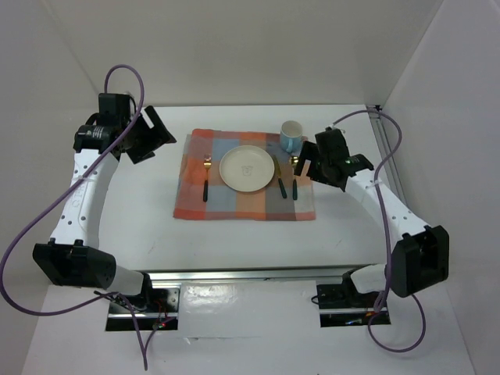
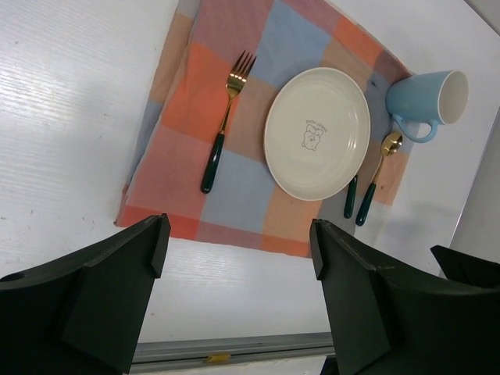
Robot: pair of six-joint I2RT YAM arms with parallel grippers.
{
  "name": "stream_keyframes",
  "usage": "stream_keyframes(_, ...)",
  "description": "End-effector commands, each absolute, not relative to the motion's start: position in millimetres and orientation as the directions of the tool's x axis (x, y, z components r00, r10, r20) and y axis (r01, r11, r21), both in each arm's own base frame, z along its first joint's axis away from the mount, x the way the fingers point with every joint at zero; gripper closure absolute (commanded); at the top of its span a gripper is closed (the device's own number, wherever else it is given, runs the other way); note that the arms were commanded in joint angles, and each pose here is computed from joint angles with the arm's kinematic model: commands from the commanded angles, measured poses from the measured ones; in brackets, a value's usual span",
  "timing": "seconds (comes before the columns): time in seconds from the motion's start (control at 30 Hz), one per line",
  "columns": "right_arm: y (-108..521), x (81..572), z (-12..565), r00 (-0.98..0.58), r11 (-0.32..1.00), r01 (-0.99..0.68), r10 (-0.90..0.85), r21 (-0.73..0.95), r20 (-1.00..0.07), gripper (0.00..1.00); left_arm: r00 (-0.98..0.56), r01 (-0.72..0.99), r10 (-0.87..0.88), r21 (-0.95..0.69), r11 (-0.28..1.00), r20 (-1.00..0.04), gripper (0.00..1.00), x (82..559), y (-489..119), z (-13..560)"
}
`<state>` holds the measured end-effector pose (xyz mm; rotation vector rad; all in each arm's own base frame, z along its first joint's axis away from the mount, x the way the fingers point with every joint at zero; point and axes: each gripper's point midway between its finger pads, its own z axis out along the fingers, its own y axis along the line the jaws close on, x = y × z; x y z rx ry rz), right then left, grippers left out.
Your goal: Set the dinner table for one person
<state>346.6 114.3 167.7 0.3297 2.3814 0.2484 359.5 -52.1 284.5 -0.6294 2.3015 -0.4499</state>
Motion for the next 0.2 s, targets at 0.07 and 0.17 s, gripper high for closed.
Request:
stream_keyframes(0.07,86.0,328.3,171.5,-0.665,0.936,0.276,0.350,0.219,-0.660,0.00,-0.618,-0.249,-0.527,-0.490,0.835,-0.584,0.10,361.2,-55.1,303.6)
stream_keyframes(0.17,85.7,325.4,179.0,-0.653,0.943,0.246,0.333,0.226,-0.680,0.01,-0.621,-0.243,-0.518,-0.484,0.841,-0.588,0.10,362.2,-54.7,300.4)
